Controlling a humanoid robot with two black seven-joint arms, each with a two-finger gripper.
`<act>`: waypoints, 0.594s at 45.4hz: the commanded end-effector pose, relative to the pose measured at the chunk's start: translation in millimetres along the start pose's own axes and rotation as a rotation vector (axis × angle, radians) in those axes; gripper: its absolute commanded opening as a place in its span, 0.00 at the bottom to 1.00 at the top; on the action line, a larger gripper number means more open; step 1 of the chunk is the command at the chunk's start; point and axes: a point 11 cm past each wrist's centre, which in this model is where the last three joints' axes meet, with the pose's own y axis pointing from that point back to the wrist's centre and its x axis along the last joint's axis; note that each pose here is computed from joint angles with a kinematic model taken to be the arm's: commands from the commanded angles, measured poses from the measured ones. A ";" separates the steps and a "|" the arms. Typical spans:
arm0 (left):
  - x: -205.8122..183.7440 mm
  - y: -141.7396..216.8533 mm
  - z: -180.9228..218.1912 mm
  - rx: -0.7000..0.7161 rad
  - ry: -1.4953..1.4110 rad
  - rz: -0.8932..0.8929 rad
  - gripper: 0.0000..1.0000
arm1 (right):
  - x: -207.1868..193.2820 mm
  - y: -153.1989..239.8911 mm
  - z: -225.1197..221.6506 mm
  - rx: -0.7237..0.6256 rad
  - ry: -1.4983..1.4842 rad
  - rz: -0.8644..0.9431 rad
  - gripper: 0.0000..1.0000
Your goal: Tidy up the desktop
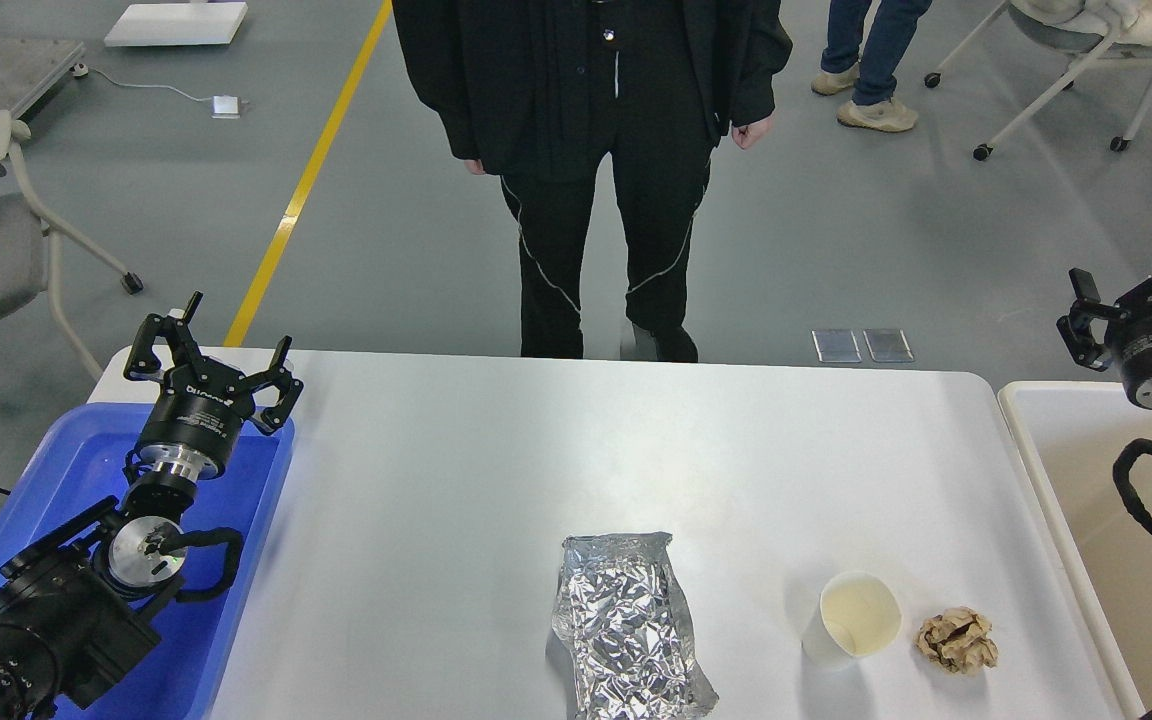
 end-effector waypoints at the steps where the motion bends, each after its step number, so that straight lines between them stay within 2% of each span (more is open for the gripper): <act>1: -0.1 0.0 0.0 0.000 0.001 -0.001 1.00 | -3.3 1.3 5.5 -0.009 -0.008 -0.007 1.00; 27: 0.0 0.0 0.0 0.000 0.000 0.000 1.00 | 0.0 4.2 7.3 -0.014 -0.008 -0.003 1.00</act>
